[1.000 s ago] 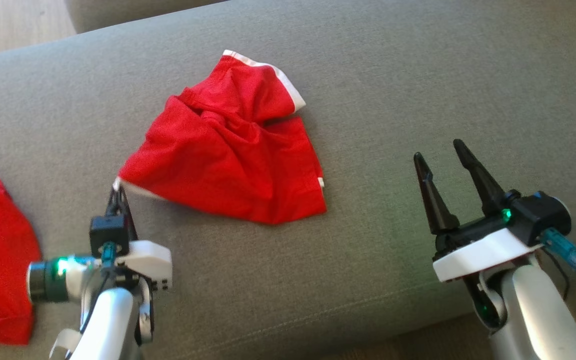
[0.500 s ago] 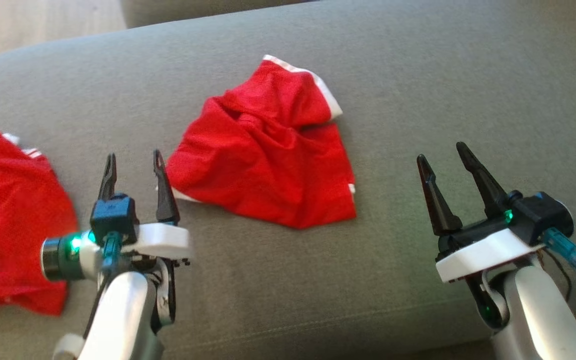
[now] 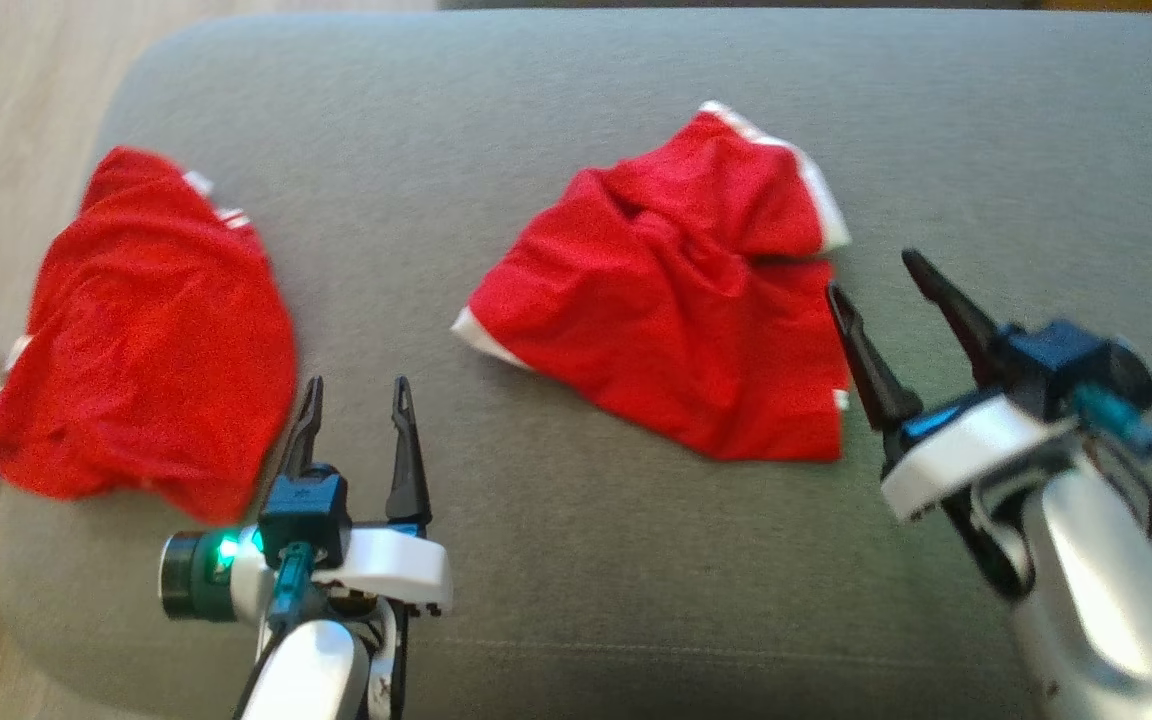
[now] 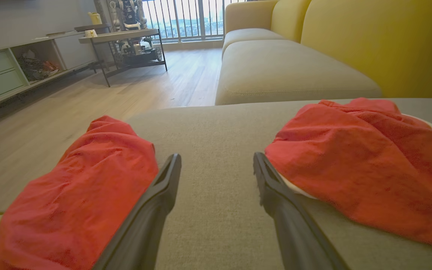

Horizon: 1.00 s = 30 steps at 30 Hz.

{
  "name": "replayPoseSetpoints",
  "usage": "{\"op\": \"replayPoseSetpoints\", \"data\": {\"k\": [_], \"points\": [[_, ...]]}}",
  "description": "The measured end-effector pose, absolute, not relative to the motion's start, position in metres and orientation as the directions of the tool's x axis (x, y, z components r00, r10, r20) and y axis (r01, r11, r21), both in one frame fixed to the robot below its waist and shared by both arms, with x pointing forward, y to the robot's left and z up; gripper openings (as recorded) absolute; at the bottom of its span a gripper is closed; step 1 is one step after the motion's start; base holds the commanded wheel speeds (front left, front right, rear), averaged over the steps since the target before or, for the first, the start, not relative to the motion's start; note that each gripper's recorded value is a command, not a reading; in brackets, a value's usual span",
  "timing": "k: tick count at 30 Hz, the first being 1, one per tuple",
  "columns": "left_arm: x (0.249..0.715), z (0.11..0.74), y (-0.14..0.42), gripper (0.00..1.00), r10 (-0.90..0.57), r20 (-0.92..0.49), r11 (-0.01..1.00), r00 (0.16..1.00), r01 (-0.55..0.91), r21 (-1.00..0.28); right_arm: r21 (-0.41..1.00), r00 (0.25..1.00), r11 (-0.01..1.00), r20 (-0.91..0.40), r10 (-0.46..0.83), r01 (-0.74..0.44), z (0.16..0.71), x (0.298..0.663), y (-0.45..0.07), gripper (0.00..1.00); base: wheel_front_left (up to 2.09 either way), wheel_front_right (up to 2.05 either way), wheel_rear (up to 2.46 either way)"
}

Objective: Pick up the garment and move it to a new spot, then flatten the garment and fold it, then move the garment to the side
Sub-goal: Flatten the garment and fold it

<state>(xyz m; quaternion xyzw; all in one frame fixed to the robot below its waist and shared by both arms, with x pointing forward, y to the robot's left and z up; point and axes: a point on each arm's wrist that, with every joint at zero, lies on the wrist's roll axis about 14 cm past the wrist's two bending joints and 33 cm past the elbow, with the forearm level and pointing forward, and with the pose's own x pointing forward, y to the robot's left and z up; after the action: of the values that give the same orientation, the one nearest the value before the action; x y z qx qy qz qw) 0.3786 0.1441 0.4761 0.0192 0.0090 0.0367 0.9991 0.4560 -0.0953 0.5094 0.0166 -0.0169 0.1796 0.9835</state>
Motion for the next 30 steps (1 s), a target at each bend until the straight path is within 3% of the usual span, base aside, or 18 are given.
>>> {"op": "replayPoseSetpoints", "data": {"k": [11, 21, 25, 26, 27, 30], "points": [[0.367, 0.464, 0.173, 1.00, 0.174, -0.068, 0.984, 0.982, -0.171, 0.043, -0.055, 0.854, 0.856, -0.121, 0.506, -0.515, 0.484, 0.530, -0.029, 1.00, 0.00, 0.00, 0.00], [0.351, 0.450, 0.190, 1.00, 0.260, -0.129, 0.965, 0.957, -0.257, 0.043, -0.105, 0.735, 0.743, -0.290, 0.613, -0.661, 0.442, 0.552, 0.032, 1.00, 0.00, 0.00, 0.00], [0.346, 0.446, 0.192, 1.00, 0.276, -0.145, 0.961, 0.950, -0.272, 0.046, -0.134, 0.725, 0.732, -0.337, 0.601, -0.668, 0.430, 0.562, 0.033, 1.00, 0.00, 0.00, 0.00], [0.346, 0.446, 0.192, 1.00, 0.279, -0.146, 0.960, 0.949, -0.275, 0.046, -0.136, 0.727, 0.734, -0.345, 0.594, -0.665, 0.428, 0.564, 0.032, 0.85, 0.00, 0.00, 0.00], [0.345, 0.445, 0.192, 1.00, 0.281, -0.149, 0.960, 0.948, -0.278, 0.042, -0.134, 0.731, 0.740, -0.345, 0.588, -0.659, 0.428, 0.567, 0.031, 0.00, 0.00, 0.00, 0.00], [0.345, 0.445, 0.191, 1.00, 0.282, -0.150, 0.959, 0.948, -0.279, 0.041, -0.135, 0.747, 0.756, -0.338, 0.572, -0.640, 0.430, 0.573, 0.025, 0.00, 0.00, 0.00, 0.00]]}}
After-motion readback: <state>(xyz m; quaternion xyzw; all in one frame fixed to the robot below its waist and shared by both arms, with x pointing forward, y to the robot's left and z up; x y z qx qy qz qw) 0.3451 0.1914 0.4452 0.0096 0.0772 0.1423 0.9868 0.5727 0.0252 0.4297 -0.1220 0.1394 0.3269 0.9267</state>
